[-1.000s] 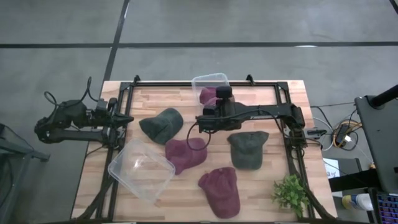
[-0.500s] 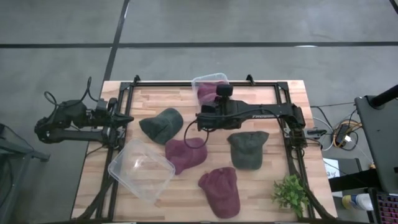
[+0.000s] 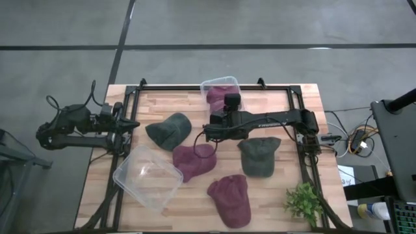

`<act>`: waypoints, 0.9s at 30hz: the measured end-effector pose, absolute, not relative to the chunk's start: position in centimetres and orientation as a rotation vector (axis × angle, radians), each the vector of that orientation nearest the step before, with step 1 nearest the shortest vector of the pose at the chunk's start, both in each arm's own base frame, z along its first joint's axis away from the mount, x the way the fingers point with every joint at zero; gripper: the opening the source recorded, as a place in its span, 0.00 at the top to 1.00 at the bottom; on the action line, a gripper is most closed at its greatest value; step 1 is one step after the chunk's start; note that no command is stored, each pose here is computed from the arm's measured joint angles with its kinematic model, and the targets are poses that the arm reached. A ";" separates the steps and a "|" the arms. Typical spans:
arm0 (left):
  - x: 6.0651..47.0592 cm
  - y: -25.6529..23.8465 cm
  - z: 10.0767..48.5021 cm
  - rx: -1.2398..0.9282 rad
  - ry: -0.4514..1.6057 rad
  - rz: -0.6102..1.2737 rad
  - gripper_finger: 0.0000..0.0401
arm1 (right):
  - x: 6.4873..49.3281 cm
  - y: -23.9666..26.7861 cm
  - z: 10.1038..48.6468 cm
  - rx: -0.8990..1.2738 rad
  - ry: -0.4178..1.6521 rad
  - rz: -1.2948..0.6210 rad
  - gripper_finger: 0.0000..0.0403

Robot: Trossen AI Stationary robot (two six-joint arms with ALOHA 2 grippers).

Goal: Pick & Place hat
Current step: Put the dark red cap into the top transparent bin

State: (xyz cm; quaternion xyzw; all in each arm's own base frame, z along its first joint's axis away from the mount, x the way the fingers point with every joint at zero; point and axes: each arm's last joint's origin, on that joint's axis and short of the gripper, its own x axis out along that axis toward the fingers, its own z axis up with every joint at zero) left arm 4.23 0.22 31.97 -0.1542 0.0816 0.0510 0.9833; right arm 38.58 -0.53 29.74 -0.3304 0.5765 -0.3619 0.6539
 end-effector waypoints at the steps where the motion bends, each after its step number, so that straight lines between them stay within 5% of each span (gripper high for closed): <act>1: 4.2 0.2 32.0 -0.311 0.164 0.103 1.00 | 38.6 -0.5 29.7 -0.750 1.308 -0.821 0.95; 27: 4.2 0.2 32.0 -0.311 0.165 0.097 1.00 | 38.8 -0.7 30.7 -0.832 1.346 -0.729 0.55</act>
